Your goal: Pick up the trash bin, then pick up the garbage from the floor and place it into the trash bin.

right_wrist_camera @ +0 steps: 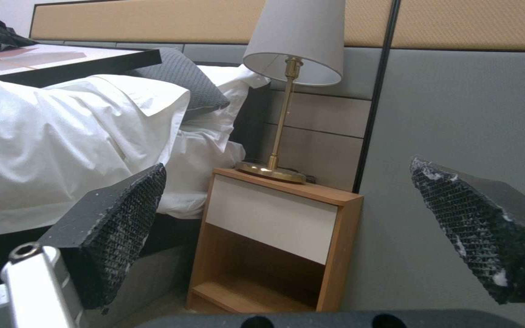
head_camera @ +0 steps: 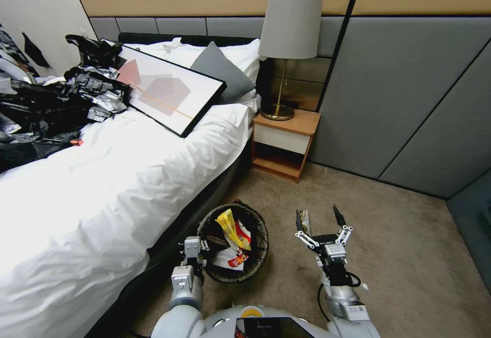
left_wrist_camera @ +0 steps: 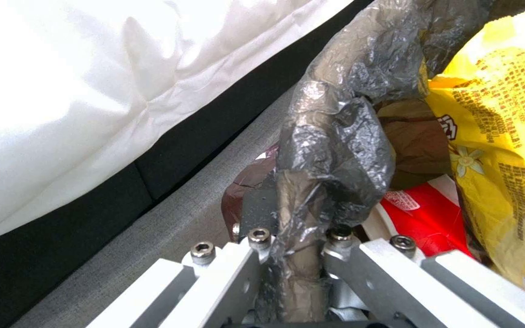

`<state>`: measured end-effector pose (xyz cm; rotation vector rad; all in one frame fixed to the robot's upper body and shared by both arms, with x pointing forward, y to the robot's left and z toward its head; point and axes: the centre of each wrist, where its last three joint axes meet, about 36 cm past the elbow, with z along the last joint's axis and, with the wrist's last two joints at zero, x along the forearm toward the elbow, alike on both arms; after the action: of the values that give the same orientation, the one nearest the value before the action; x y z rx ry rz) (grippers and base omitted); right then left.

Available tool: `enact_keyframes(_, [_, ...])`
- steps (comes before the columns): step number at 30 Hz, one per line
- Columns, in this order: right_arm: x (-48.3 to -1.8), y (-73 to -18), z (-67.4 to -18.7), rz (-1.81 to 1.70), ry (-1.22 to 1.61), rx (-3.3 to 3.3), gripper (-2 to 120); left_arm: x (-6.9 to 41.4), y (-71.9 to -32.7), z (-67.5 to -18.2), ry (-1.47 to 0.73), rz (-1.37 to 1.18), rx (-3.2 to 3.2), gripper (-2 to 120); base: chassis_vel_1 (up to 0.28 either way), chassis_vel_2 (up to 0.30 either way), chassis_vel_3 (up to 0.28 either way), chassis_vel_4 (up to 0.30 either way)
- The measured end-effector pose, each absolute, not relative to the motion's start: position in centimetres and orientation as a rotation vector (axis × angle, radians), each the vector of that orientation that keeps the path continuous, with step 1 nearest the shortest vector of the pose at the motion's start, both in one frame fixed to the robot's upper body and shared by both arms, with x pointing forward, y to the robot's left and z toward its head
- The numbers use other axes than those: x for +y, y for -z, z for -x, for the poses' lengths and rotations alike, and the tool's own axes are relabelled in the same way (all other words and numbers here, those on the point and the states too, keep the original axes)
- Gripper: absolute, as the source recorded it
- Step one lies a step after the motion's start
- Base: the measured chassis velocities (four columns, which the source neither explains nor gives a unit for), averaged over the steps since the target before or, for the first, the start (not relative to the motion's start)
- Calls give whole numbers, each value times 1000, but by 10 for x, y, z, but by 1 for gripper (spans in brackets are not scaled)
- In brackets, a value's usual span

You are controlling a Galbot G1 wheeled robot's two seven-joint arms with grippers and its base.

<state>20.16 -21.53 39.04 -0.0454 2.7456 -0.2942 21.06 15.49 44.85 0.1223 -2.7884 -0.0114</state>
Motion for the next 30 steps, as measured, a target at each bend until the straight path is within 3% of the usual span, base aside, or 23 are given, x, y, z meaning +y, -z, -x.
enact_keyframes(14, [-233, -390, -215, -16, 293, 2744, 100, 154, -449, -210, 7, -112, -2791, 0, 0, 0, 0, 0])
enact_keyframes(23, [-268, -416, -281, -63, 215, 2778, 100, 155, -451, -209, 14, -115, -2794, 0, 0, 0, 0, 0])
enact_keyframes(30, [-270, -409, -327, -97, 103, 3001, 100, 155, -451, -209, 17, -114, -2795, 0, 0, 0, 0, 0])
